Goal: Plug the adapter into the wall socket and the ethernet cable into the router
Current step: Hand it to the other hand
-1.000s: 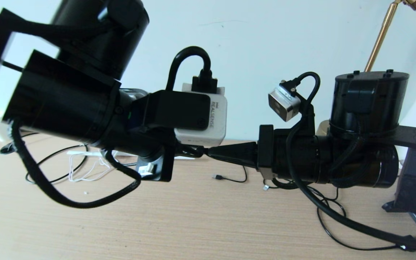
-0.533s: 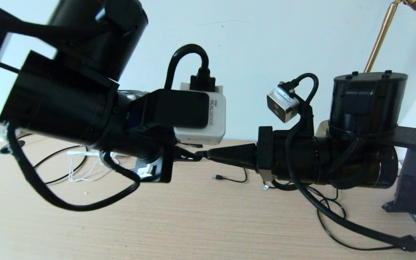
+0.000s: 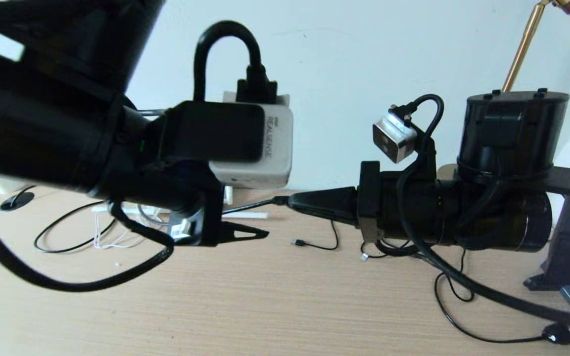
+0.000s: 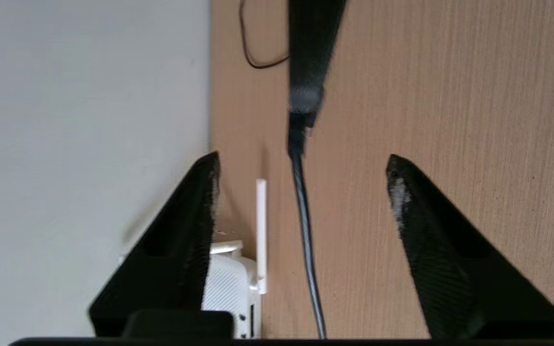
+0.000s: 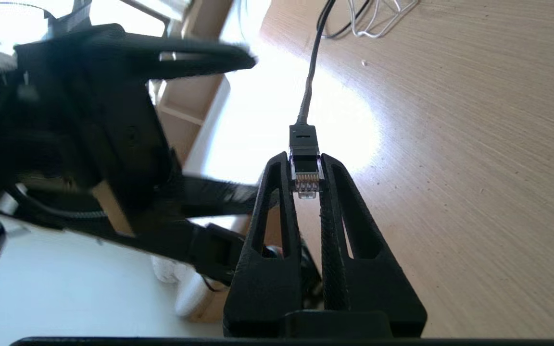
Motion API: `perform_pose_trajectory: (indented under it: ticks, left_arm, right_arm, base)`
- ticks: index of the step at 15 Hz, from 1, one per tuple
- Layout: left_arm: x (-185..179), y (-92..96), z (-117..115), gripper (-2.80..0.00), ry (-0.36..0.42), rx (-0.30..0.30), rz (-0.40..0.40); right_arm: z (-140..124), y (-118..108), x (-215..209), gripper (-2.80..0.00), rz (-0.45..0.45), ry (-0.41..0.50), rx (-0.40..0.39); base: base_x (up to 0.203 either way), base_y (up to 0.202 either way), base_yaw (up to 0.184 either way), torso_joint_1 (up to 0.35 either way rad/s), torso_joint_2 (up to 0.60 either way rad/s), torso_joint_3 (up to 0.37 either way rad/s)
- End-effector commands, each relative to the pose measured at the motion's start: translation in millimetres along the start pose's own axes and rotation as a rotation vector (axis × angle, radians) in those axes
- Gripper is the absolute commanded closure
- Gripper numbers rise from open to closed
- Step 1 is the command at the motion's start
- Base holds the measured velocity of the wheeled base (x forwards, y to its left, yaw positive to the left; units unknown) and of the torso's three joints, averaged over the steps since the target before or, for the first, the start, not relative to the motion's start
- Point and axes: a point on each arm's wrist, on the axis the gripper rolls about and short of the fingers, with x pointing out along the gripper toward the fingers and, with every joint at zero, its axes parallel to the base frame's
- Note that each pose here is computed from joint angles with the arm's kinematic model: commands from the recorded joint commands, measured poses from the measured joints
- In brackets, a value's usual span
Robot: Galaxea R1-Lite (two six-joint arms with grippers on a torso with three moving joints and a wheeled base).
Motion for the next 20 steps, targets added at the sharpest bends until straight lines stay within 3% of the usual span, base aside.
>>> perform_pose_trajectory:
  ticks: [1,2,5,7,11,14,20]
  left_arm:
    - [-31,-10.0,-5,-2.80,-0.039,0.029,0.072]
    - [-36,-16.5,-9,-2.80,-0.055,0.046,0.104]
    - [-36,-38.9,-22,-2.80,-0.097,0.078,0.186]
    - [-30,-38.1,-22,-2.80,-0.163,0.098,0.318]
    - [-8,-27.3,-16,-2.80,-0.270,0.153,0.504]
    - [-4,-32.0,-18,-2.80,-0.268,0.229,0.500]
    - [3,-42.3,-25,-2.80,-0.264,0.233,0.474]
  right_arm:
    - [14,4,-5,0.00,0.018,-0.041,0.081]
    - [24,7,-7,0.00,0.039,-0.057,0.150]
    - [43,5,-6,0.00,0.129,0.039,0.371]
    - [47,-1,-3,0.00,0.138,0.087,0.516]
    - [55,-13,-6,0.00,0.144,0.156,0.681]
    - [56,-13,-4,0.00,0.156,0.210,0.729]
    - [64,-16,10,0.00,0.173,0.263,0.777]
  base:
    - [0.000,0.000,0.000,0.000,0.00,0.000]
    - [0.000,0.000,0.000,0.000,0.00,0.000]
    - [0.000,0.000,0.000,0.000,0.00,0.000]
    - [0.000,0.000,0.000,0.000,0.00,0.000]
    - [0.000,0.000,0.000,0.000,0.00,0.000]
    - [0.000,0.000,0.000,0.000,0.00,0.000]
    - [0.000,0.000,0.000,0.000,0.00,0.000]
